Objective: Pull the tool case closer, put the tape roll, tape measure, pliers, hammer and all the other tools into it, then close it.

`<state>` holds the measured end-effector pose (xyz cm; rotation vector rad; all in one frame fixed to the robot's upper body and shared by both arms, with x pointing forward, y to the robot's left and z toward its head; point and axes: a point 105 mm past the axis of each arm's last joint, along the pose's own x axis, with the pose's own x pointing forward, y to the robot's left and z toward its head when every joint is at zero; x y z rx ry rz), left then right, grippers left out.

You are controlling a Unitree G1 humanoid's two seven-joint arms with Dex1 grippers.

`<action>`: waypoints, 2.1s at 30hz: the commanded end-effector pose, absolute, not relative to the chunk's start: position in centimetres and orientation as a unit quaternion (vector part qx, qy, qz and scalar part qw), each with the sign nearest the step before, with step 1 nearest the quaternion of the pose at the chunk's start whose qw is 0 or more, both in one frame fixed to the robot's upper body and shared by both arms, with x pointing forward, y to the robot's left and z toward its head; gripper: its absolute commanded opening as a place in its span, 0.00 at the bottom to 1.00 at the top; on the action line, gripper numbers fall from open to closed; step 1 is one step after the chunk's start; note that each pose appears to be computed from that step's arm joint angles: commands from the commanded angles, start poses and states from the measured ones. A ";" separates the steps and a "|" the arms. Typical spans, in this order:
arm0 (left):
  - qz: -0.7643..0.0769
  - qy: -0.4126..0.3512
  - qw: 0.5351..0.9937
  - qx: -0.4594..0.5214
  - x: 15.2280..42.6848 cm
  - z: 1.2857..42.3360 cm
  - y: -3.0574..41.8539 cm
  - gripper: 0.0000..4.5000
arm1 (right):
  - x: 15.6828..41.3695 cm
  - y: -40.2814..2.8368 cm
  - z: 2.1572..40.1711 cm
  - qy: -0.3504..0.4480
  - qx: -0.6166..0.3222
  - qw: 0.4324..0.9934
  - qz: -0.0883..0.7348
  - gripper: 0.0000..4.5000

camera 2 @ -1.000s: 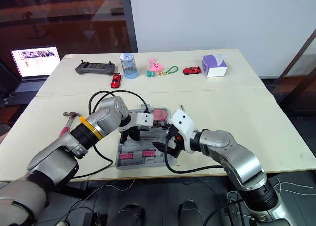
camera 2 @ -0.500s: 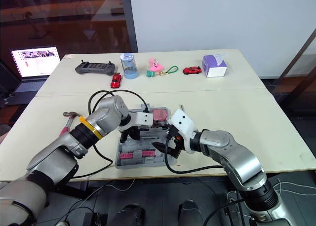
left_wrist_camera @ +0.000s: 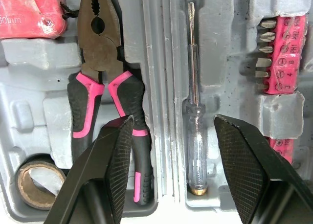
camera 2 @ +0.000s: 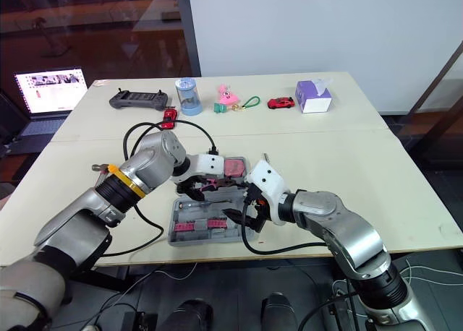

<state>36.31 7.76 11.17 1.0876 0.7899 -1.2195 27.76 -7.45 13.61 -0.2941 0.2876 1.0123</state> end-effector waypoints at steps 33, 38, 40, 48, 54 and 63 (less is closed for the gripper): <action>-0.548 0.250 0.755 0.261 34.3 4.4 13.1 0.01 | 27.5 -8.8 15.1 0.125 -0.157 0.862 0.465 1.00; -0.532 0.261 0.755 0.282 34.6 3.0 13.5 0.01 | 27.6 -9.1 15.1 0.127 -0.159 0.863 0.462 1.00; -0.526 0.262 0.757 0.287 34.8 2.8 13.6 0.01 | 27.6 -9.2 15.1 0.129 -0.160 0.864 0.460 1.00; -0.519 0.189 0.797 0.244 36.5 7.8 13.0 0.01 | 27.9 -9.9 15.1 0.131 -0.160 0.867 0.453 1.00; -0.511 0.111 0.834 0.177 35.0 16.3 16.6 0.01 | 28.7 -13.0 15.5 0.127 -0.150 0.890 0.412 1.00; -0.378 0.196 0.889 0.168 27.4 16.7 29.0 0.01 | 28.7 -19.0 14.6 0.155 -0.161 0.911 0.347 1.00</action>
